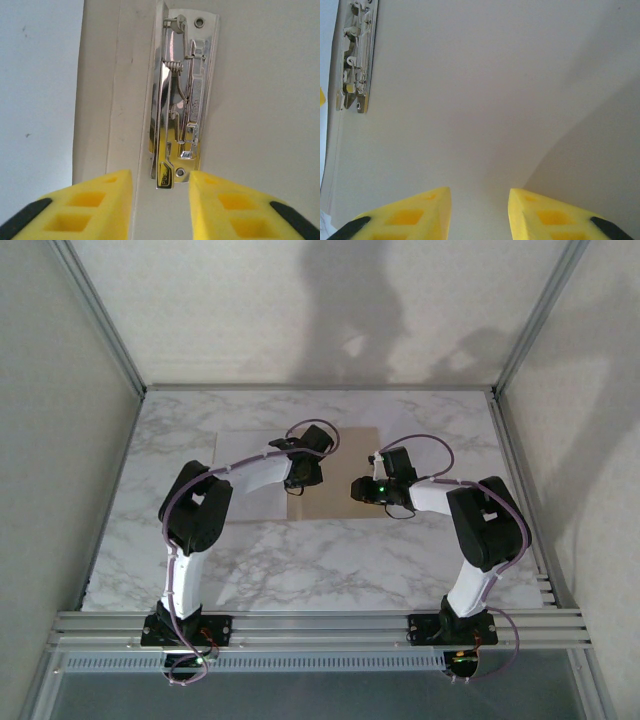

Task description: Put the files into the folder

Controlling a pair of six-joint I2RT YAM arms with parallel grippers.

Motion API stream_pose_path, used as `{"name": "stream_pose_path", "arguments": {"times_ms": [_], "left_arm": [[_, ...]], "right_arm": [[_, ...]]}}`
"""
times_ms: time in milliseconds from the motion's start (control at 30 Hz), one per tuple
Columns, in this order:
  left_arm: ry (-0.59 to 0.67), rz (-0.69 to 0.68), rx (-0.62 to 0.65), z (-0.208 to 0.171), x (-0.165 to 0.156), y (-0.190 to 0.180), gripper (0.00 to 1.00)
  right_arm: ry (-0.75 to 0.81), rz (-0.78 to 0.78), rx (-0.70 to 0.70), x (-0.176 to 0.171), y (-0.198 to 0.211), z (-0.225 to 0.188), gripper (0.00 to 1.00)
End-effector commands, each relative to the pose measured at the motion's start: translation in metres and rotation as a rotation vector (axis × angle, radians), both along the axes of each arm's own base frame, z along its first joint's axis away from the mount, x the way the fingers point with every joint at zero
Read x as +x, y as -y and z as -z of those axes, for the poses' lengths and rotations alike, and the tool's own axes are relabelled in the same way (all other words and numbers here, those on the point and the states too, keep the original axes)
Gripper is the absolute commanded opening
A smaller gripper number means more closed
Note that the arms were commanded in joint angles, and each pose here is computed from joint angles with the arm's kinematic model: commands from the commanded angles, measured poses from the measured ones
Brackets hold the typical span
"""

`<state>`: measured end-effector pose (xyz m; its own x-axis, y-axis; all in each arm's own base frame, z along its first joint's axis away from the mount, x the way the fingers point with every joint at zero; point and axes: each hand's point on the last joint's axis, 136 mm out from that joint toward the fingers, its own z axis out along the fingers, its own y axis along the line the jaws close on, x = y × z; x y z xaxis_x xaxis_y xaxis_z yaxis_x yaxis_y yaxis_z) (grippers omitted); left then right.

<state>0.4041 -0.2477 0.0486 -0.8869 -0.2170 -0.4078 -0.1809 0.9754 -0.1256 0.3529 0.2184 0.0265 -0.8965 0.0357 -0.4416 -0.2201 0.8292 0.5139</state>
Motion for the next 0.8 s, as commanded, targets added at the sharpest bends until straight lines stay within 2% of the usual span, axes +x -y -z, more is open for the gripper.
{"name": "stream_pose_path", "arguments": {"times_ms": [0, 100, 667, 767], "left_arm": [[0.035, -0.038, -0.025, -0.016, 0.005, 0.004, 0.27], [0.022, -0.04, -0.016, -0.011, 0.005, 0.005, 0.2], [-0.047, -0.024, 0.067, 0.014, -0.005, 0.001, 0.2], [-0.064, -0.027, 0.075, 0.02, -0.008, 0.0, 0.15]], "right_arm": [[-0.104, -0.005, -0.076, -0.025, 0.014, 0.022, 0.37], [-0.108, -0.005, -0.075, -0.026, 0.014, 0.023, 0.37], [-0.108, -0.006, -0.07, -0.025, 0.013, 0.021, 0.37], [-0.11, -0.006, -0.069, -0.025, 0.013, 0.021, 0.37]]}}
